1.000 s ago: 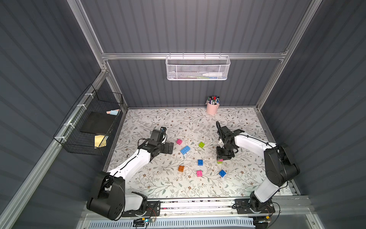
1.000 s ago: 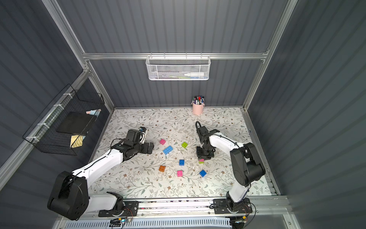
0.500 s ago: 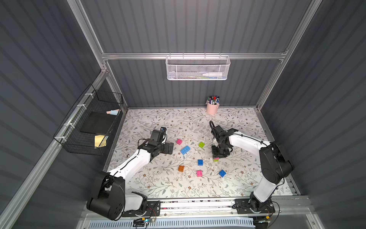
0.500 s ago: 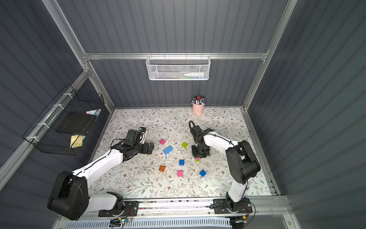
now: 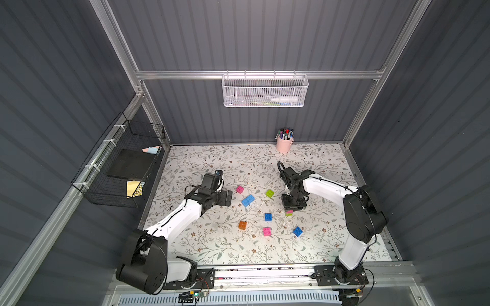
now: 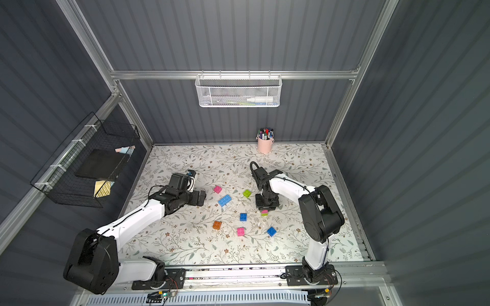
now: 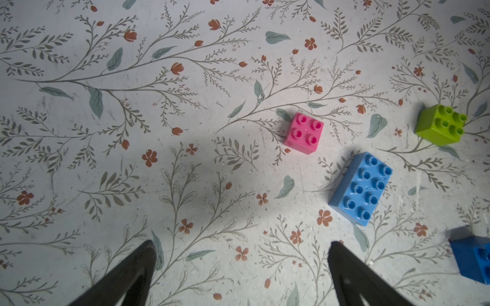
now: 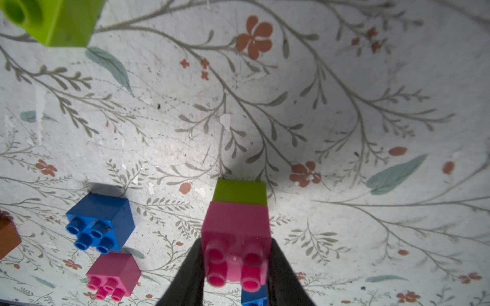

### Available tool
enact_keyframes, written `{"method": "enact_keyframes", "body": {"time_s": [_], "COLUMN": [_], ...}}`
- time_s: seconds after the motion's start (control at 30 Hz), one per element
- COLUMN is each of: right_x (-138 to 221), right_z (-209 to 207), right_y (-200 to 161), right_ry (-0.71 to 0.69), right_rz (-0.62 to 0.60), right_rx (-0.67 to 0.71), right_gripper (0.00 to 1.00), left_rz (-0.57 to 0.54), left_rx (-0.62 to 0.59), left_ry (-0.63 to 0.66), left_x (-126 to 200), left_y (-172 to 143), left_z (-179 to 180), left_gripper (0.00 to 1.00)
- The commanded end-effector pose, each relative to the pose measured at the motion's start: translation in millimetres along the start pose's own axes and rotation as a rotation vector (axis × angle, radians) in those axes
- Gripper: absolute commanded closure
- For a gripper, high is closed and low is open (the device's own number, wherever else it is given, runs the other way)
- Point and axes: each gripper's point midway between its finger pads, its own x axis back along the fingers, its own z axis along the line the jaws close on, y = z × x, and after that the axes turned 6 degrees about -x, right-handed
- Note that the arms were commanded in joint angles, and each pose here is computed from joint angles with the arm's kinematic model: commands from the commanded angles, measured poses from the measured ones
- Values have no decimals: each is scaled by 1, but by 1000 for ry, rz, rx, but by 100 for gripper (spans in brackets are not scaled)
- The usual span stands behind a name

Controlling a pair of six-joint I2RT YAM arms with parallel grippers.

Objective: Assemble the number 4 with lego
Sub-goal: Assemble the lego brick with the lego brick.

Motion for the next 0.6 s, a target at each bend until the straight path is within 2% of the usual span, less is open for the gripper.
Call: {"method": "enact_keyframes", "body": {"time_s": [0.0, 0.2, 0.4, 0.57], "right_x": [-45, -47, -53, -54], "right_z": [-28, -33, -32, -35], "right_y": [-37, -35, -30, -39], "right_ry": [-128, -166, -150, -154], "right_rz": [165, 120, 98, 132], "right_rx": [-64, -17, 62, 47], "right_gripper": [92, 86, 88, 88], "left_rz": [4, 3, 0, -2], "left_rx": [-18, -17, -23, -23], "left_ry": [2, -4, -1, 2], "left_x": [1, 0, 2, 4], "left_y": [-4, -3, -4, -3], "left_z": [-1, -2, -1, -1], "left_gripper": [1, 0, 0, 1]}}
